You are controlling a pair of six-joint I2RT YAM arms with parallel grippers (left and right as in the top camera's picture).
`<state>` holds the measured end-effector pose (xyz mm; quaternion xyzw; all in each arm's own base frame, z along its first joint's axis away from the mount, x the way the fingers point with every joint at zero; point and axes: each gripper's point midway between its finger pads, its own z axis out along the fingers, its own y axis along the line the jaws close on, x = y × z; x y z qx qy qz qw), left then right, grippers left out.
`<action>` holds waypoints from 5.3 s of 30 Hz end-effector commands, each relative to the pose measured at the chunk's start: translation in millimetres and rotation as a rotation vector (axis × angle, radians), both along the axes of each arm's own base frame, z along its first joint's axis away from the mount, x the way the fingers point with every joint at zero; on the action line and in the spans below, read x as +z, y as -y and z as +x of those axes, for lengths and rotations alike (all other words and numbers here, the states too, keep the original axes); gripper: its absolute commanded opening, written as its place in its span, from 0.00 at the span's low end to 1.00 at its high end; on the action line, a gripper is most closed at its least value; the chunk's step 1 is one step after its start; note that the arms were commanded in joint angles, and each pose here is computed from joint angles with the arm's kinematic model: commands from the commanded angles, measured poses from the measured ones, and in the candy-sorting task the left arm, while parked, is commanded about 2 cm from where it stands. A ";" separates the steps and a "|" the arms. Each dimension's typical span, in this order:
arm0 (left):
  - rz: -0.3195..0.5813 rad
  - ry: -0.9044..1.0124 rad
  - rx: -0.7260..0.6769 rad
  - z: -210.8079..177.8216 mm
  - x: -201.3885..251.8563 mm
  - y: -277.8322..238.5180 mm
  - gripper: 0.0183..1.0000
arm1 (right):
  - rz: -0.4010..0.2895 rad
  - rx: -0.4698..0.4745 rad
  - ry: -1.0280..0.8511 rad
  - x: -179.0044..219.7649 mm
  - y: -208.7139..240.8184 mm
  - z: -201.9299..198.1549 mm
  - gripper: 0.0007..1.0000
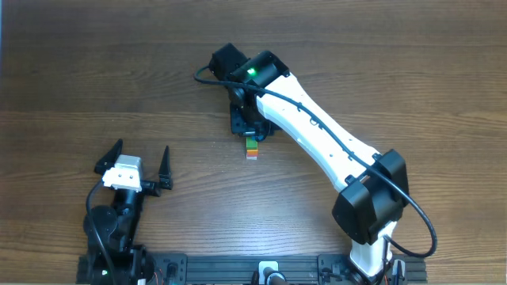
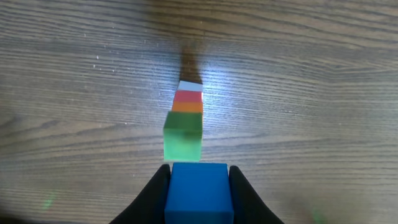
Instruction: Stack Cubes
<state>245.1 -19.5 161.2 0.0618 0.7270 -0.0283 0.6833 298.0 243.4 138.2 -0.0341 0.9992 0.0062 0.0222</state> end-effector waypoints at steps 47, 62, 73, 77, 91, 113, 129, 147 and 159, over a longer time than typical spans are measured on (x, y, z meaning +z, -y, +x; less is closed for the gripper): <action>0.017 0.005 -0.015 -0.3 -1.3 2.7 1.00 | -0.017 -0.061 -0.041 -33.6 -12.8 -9.4 0.01; 0.017 0.004 -0.015 -0.3 -1.4 2.7 1.00 | -0.030 -0.032 -0.028 -43.2 -10.2 -6.9 0.01; 0.017 0.005 -0.015 -0.3 -1.3 2.7 1.00 | -0.028 -0.034 -0.037 -48.7 -9.6 -8.6 0.10; 0.017 0.004 -0.015 -0.3 -1.4 2.7 1.00 | -0.028 -0.034 -0.037 -48.7 -9.5 -8.7 0.45; 0.017 0.004 -0.015 -0.3 -1.4 2.7 1.00 | -0.021 -0.034 -0.029 -48.3 -11.2 -6.8 0.99; 0.017 0.005 -0.015 -0.3 -1.3 2.7 1.00 | -0.022 0.023 -0.016 -42.5 -1.0 0.8 0.99; 0.017 0.004 -0.015 -0.3 -1.4 2.7 1.00 | 0.155 0.171 0.324 90.7 15.7 6.0 0.99; 0.017 0.004 -0.015 -0.3 -1.4 2.7 1.00 | 0.037 -0.012 0.980 107.8 189.8 -37.6 0.99; 0.017 0.005 -0.015 -0.3 -1.3 2.7 1.00 | 0.074 -0.135 1.186 64.5 237.6 -52.8 0.99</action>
